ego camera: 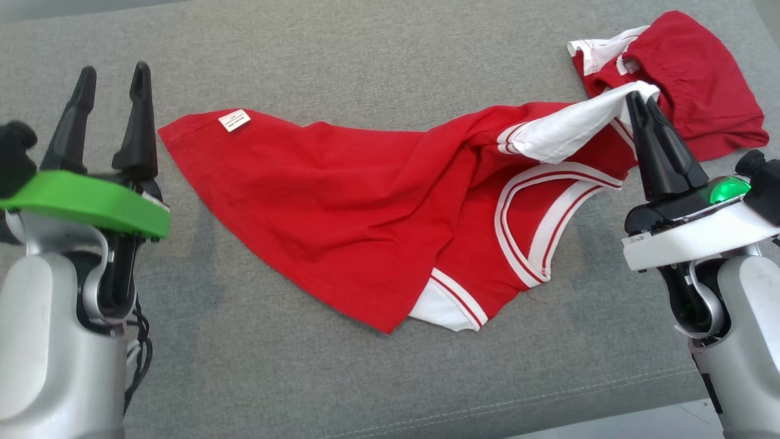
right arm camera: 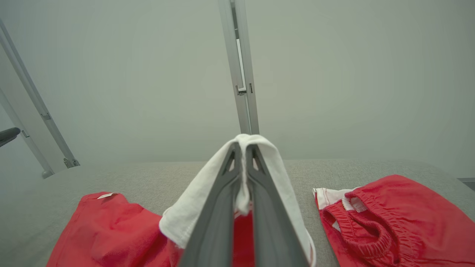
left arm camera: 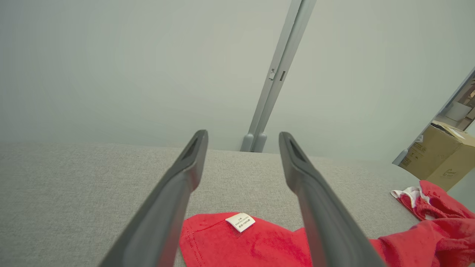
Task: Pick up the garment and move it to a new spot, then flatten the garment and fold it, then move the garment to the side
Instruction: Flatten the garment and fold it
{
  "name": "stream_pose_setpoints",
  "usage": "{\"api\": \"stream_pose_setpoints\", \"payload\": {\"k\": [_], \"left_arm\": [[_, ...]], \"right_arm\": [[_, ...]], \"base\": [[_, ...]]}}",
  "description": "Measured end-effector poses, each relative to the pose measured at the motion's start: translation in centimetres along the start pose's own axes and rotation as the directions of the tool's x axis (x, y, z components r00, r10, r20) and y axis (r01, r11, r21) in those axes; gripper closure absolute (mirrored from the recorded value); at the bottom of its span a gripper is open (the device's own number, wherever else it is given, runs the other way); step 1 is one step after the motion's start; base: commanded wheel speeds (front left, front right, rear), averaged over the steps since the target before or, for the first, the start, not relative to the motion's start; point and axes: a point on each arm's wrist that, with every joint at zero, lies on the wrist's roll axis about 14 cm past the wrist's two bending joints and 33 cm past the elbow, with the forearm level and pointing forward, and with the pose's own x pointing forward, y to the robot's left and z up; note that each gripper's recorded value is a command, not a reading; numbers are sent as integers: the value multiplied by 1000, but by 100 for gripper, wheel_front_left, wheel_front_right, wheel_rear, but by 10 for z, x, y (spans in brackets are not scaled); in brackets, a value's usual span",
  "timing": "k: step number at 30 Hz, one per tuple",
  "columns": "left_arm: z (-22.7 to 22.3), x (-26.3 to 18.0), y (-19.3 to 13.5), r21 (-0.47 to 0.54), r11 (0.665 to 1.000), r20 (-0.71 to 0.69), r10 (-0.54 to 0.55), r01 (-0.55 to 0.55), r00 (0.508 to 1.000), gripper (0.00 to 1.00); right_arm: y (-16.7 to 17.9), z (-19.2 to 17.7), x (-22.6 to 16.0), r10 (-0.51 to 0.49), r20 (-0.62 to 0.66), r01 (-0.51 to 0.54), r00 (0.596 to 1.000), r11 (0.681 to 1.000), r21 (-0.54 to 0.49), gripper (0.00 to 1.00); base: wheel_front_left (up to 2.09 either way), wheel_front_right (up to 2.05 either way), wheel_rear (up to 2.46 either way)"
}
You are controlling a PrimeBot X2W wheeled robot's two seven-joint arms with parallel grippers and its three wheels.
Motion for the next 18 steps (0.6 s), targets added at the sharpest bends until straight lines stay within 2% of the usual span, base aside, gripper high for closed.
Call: {"api": "stream_pose_setpoints", "payload": {"k": [5, 10, 12, 13, 18], "left_arm": [[-28, -38, 30, -75, 990, -38, 117, -120, 992, 0], [-64, -79, 25, -184, 966, -120, 160, -180, 980, 0], [-82, -93, 8, -229, 960, -173, 122, -160, 977, 0], [-100, -107, -13, -262, 957, -238, 64, -128, 969, 0], [-133, -138, -66, -308, 951, -367, -94, -26, 926, 0]], "right_arm": [[-7, -10, 3, -17, -10, 17, 1000, 1000, 3, 100], [-9, -19, 5, -33, -24, 34, 999, 999, 8, 100], [-11, -21, 6, -44, -28, 44, 999, 999, 8, 100], [-11, -25, 6, -44, -38, 45, 998, 999, 12, 100], [-1, -30, 9, -25, -46, 26, 999, 999, 32, 100]], "base": [[0, 0, 0], [0, 0, 0], [0, 0, 0], [0, 0, 0], [0, 0, 0]]}}
